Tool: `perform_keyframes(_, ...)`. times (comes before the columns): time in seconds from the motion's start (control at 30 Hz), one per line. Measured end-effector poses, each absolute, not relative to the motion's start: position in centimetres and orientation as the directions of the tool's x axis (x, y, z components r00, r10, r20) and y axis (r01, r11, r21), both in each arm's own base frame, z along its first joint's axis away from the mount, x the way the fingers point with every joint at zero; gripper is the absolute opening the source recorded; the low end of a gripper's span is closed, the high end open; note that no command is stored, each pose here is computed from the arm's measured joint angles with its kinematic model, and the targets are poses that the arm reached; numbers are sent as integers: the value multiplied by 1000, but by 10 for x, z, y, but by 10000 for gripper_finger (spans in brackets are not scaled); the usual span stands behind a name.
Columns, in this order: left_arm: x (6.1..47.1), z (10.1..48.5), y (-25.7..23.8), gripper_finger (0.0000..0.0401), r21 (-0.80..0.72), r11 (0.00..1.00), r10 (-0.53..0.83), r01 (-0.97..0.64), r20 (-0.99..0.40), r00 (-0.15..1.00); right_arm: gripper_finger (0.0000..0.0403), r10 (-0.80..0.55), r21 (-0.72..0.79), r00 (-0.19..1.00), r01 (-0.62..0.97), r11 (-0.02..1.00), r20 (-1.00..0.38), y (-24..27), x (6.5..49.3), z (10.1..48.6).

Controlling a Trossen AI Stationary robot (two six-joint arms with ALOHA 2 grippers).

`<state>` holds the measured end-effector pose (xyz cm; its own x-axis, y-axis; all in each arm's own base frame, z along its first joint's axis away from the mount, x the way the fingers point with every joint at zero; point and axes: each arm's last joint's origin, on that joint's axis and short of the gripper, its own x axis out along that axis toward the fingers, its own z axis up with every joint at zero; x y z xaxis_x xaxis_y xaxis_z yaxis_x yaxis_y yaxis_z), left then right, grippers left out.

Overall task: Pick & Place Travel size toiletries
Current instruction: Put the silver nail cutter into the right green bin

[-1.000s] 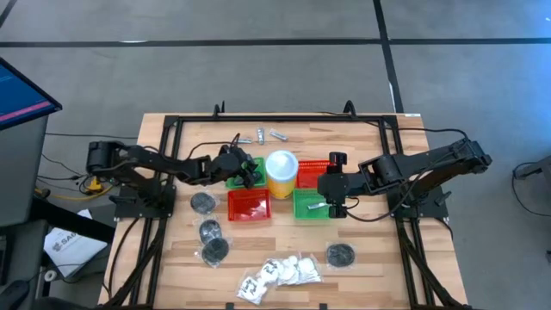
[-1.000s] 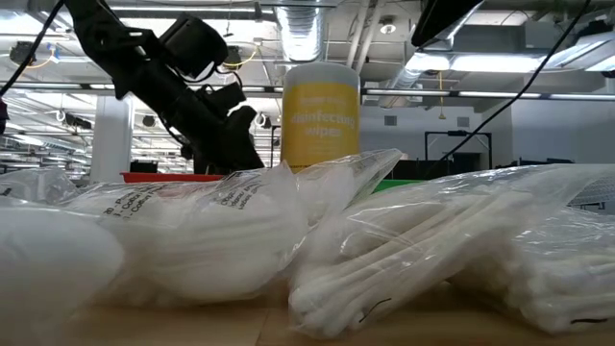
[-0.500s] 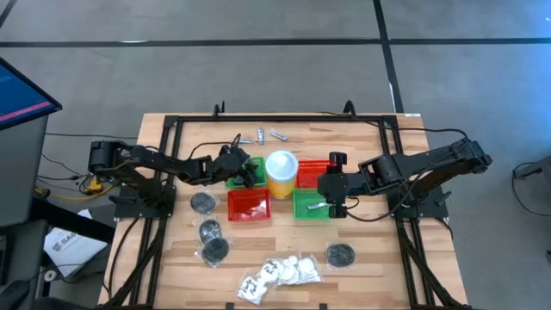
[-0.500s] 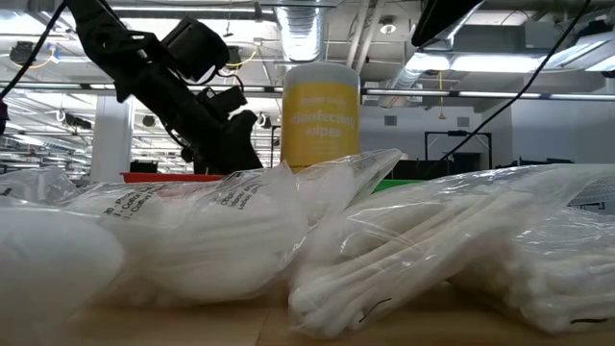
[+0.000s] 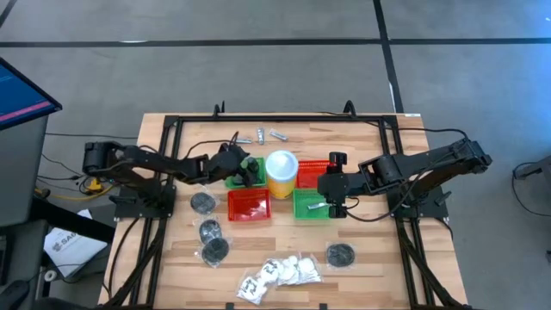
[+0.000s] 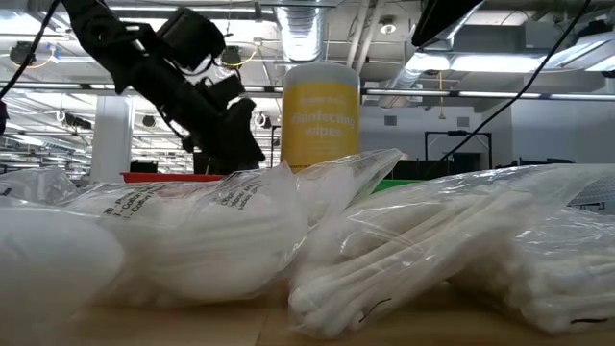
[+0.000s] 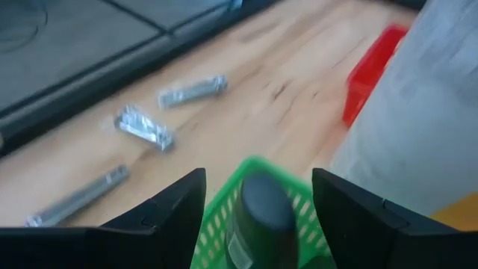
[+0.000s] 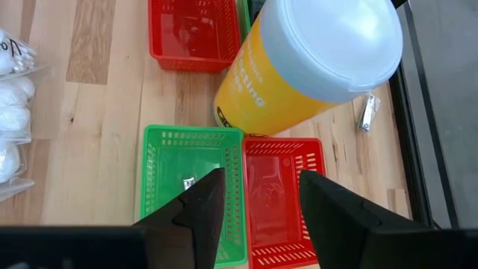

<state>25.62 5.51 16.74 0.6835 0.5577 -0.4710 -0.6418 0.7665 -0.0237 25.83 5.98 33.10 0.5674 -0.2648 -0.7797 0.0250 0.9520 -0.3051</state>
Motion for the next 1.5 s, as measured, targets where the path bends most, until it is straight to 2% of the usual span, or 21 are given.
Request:
perform_keyframes(0.23,247,196,54,223,-34,770,582,-637,-370,724,159,-265,-305,567,25,952,-780,60,258,331)
perform_keyframes(0.4,245,198,55,212,30,755,620,-655,-358,698,159,-265,-305,567,25,952,-780,60,258,331)
perform_keyframes(0.6,242,198,68,200,37,714,664,-699,-356,658,159,-265,-301,567,31,953,-780,60,258,331)
perform_keyframes(1.1,221,191,118,191,-21,685,644,-728,-450,618,159,-265,-300,567,32,953,-780,60,258,331)
perform_keyframes(1.5,206,188,142,187,33,707,629,-706,-485,607,159,-264,-301,567,31,953,-780,60,258,331)
